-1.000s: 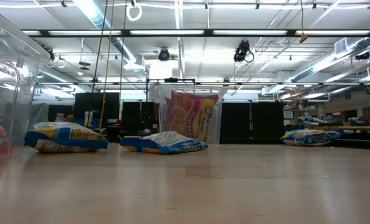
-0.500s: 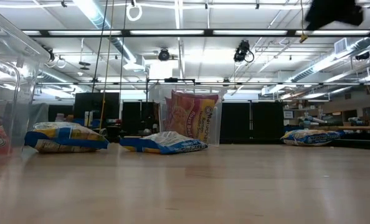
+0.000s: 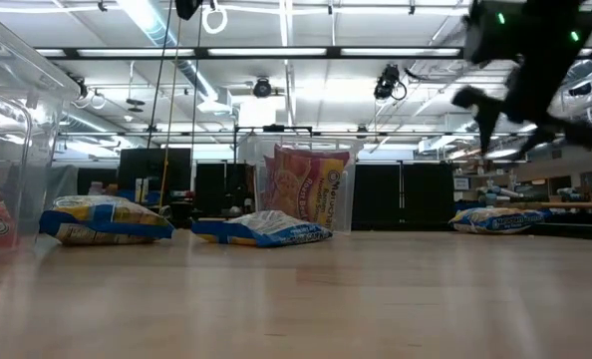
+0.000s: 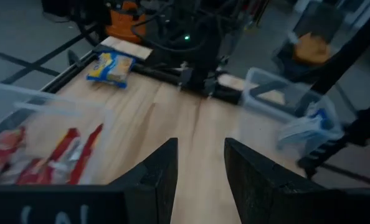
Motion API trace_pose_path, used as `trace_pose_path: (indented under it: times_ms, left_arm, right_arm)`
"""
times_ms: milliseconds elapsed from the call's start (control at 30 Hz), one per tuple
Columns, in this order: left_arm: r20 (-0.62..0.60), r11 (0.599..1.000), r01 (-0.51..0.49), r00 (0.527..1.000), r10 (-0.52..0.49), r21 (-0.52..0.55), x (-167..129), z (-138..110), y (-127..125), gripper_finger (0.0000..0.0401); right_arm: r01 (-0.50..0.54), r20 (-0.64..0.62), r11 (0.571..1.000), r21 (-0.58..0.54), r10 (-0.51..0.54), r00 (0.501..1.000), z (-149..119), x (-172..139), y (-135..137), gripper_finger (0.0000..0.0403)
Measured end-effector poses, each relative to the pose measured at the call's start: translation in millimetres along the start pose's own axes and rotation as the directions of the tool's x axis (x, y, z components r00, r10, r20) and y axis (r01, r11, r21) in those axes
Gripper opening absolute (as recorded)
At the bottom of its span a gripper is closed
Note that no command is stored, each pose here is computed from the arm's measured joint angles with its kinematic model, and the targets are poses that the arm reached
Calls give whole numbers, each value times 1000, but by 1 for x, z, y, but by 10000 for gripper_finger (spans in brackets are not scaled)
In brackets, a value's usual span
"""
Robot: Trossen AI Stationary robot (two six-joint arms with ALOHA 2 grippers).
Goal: Sort Maruchan noodles
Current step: Put the blue noodle pack into the bottom right transparent bin
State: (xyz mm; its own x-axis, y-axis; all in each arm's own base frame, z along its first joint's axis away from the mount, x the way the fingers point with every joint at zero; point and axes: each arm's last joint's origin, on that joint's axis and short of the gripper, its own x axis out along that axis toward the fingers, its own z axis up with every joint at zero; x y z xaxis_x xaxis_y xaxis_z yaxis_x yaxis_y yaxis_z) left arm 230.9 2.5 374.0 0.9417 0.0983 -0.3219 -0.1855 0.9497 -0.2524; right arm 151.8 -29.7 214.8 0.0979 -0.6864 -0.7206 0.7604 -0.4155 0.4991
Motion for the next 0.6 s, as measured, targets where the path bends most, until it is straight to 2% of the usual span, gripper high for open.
trace_pose_path:
  times_ms: [33,267,400,500,600]
  left_arm:
    - [-10,1000,-8,1000,8,11,0,-1,2,137]
    - [-31,995,-18,999,21,101,1,-2,4,137]
    - [-28,991,-18,999,22,136,1,-2,4,137]
    - [-23,987,-22,999,26,161,1,-2,5,137]
    - [8,985,-74,997,74,156,1,2,11,137]
  right_arm:
    - [10,24,995,103,-13,1000,0,8,-8,189]
    - [-20,108,935,355,-19,994,6,55,-29,223]
    - [59,116,914,401,-115,987,18,67,-37,225]
    - [62,160,896,441,-146,976,26,72,-38,222]
    - [26,264,887,462,-166,950,35,75,-38,218]
